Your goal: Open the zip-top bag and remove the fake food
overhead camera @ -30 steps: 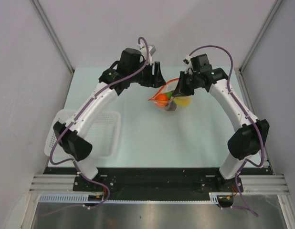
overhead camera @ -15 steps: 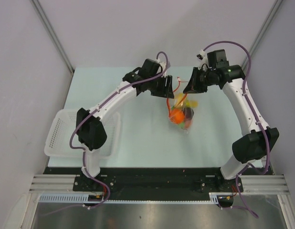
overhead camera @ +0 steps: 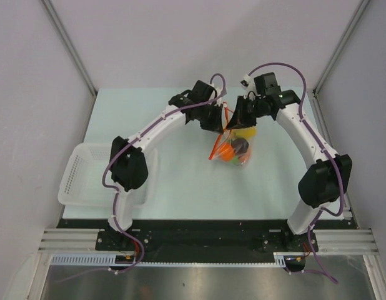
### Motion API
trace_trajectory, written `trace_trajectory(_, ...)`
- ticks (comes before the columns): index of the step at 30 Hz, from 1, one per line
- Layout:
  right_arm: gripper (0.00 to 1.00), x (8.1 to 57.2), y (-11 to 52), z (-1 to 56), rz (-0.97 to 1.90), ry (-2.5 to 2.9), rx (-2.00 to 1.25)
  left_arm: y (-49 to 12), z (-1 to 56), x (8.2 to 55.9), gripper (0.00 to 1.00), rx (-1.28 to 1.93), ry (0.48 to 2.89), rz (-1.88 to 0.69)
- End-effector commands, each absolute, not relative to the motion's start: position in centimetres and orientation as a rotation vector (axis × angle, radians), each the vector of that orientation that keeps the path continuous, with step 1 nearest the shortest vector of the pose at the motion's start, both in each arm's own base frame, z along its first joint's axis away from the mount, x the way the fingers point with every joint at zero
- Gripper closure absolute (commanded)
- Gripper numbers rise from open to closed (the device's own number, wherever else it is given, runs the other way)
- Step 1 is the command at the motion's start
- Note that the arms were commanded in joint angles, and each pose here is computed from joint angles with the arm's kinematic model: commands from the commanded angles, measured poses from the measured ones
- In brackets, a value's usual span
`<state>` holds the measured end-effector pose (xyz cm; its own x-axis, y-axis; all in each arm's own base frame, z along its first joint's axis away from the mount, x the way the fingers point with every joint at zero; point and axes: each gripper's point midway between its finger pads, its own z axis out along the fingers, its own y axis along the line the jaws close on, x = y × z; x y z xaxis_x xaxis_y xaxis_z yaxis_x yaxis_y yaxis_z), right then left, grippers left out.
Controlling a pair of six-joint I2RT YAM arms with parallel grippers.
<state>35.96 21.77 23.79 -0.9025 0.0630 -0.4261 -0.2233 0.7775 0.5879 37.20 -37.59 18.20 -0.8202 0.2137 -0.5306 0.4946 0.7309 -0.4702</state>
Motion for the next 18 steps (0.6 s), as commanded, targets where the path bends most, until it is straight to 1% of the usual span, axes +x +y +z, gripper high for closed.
trace_trajectory(1,1.00,36.9,22.5,23.7,0.944,2.503,-0.138,-36.3,20.2,38.0,1.00,0.545,2.443,-0.766)
trace_trajectory(4,1.00,37.4,22.3,22.5,0.914,2.524,-0.131,-33.1,21.6,38.8,1.00,0.471,2.407,-0.564)
trace_trajectory(5,1.00,37.7,22.3,22.4,0.903,2.522,-0.129,-31.2,23.0,39.3,1.00,0.420,2.370,-0.453)
trace_trajectory(9,1.00,38.0,22.8,22.5,0.885,2.521,-0.145,-27.2,23.2,39.2,1.00,0.373,2.350,-0.251)
trace_trajectory(12,1.00,37.9,23.7,22.5,0.890,2.528,-0.172,-26.0,23.2,38.5,1.00,0.356,2.368,-0.217)
trace_trajectory(15,1.00,37.8,24.7,22.5,0.933,2.530,-0.178,-26.5,23.3,37.5,1.00,0.396,2.370,-0.283)
trace_trajectory(16,1.00,37.7,25.0,22.6,0.945,2.531,-0.179,-27.2,23.8,36.9,0.92,0.424,2.367,-0.343)
trace_trajectory(17,1.00,37.6,25.1,22.8,0.952,2.530,-0.180,-27.3,24.1,36.8,0.81,0.425,2.363,-0.356)
trace_trajectory(18,1.00,37.4,25.5,22.9,0.957,2.532,-0.190,-27.2,24.5,36.7,0.58,0.408,2.362,-0.362)
